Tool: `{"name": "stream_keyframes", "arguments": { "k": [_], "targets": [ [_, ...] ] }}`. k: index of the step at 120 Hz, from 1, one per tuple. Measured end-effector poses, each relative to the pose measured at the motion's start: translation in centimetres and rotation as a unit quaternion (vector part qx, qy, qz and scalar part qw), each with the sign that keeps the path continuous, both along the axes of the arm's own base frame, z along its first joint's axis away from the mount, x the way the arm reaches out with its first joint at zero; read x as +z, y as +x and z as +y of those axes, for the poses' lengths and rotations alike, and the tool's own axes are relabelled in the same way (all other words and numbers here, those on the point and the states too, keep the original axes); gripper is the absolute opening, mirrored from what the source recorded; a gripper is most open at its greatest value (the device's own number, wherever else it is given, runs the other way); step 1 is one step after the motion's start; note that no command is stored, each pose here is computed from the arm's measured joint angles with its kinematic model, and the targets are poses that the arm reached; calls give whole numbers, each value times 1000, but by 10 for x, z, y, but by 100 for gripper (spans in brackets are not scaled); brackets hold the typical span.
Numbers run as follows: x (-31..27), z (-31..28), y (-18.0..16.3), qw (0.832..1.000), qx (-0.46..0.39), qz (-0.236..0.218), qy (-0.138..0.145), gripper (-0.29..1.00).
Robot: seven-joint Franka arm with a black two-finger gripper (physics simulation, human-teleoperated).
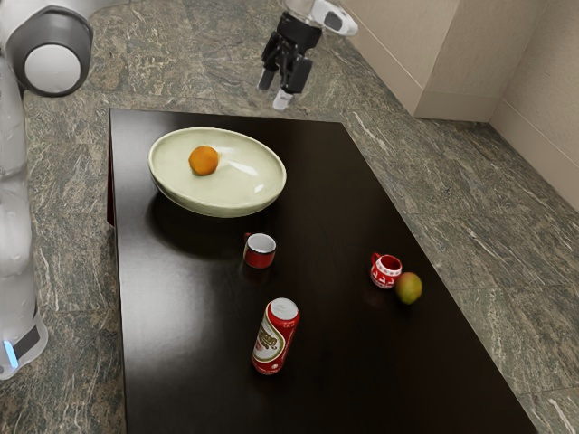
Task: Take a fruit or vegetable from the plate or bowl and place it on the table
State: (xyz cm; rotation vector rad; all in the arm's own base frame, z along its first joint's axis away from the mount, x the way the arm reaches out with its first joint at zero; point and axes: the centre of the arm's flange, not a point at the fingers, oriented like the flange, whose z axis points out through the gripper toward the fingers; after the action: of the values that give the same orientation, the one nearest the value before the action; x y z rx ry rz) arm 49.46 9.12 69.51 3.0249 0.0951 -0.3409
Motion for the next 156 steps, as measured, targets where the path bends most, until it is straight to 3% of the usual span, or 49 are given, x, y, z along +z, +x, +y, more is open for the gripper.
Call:
{"name": "stream_keyframes", "arguments": {
  "k": [14, 30, 37, 42, 49, 55, 64, 70, 89, 100, 109, 116, 144, 156],
  "targets": [
    [7, 83, -6, 996, 69, -62, 13, 69],
    [22, 167, -38, 984, 142, -107, 33, 69],
    [115, 181, -79, 962, 163, -206, 82, 68],
    [146, 196, -104, 949, 177, -238, 105, 68],
    [136, 227, -109, 948, 190, -230, 109, 68],
    [110, 221, -82, 960, 163, -208, 91, 68],
    [77, 125, 2, 980, 41, -188, 55, 68],
    [57, 66, 37, 984, -25, -174, 38, 68],
    [8, 63, 65, 990, -47, -130, 19, 68],
    [-63, 36, 26, 996, -63, -67, -6, 67],
    [-114, 20, -26, 996, -72, -55, -26, 67],
    [-153, 24, -47, 996, -64, -57, -31, 67],
    [-202, 52, -41, 994, -35, -99, -15, 68],
    [-202, 58, -40, 993, -41, -106, 9, 68]
  ]
}}
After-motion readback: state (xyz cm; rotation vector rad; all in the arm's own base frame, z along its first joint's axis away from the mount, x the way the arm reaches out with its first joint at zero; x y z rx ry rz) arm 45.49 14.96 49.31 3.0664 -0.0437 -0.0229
